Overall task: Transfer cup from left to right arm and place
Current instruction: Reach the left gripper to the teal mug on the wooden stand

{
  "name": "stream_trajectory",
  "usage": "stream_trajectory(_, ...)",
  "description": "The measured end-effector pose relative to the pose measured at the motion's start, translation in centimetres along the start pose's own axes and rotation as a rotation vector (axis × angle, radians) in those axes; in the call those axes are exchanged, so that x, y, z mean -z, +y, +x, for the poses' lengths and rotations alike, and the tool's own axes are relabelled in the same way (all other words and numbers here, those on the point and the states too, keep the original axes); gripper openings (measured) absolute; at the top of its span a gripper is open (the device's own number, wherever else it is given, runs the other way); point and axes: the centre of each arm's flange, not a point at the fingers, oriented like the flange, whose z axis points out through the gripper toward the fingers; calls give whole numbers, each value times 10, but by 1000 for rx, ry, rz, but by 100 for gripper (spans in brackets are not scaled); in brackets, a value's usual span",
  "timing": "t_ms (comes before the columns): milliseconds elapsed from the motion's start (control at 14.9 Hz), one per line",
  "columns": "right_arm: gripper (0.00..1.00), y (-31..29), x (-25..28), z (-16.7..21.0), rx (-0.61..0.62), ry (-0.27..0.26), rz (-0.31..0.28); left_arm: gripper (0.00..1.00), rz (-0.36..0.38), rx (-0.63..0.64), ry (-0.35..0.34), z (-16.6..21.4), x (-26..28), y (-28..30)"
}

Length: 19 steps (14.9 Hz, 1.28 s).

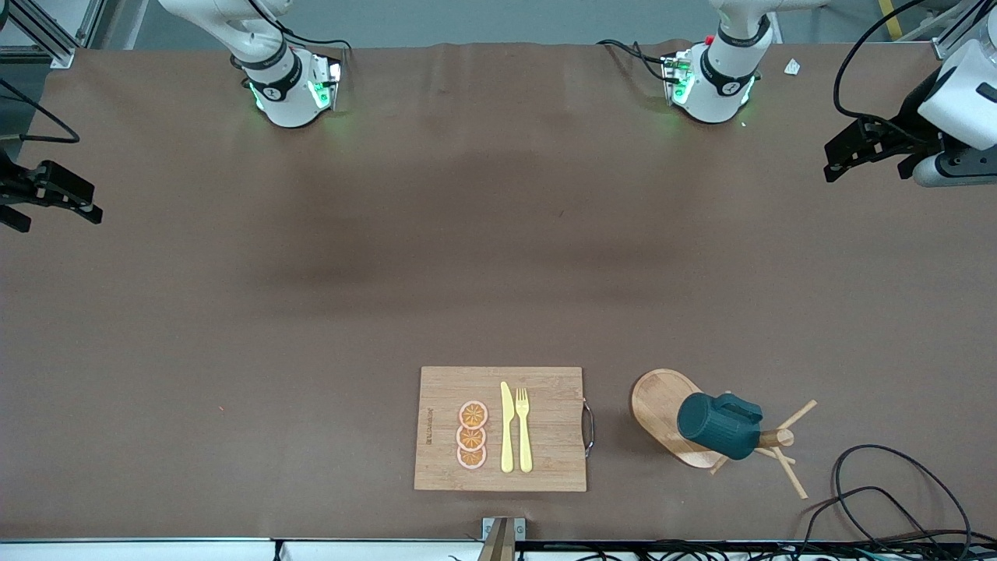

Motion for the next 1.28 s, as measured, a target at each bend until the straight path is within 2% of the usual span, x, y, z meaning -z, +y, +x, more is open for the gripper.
stream_trajectory(470,100,0,0,0,0,-1,0,100,-12,2,-5,15,-6,1)
stream_trajectory(671,100,0,0,0,0,-1,0,100,-63,50,13,39,-20,8)
stream_trajectory(806,100,0,0,0,0,-1,0,100,-84,134,22,51,-29,12)
stream_trajectory(1007,100,1,0,0,5,-1,0,100,-122,344,36,64,-37,18)
stream_trajectory(1276,100,1,0,0,8,-2,0,100,-264,590,54,88,-48,29)
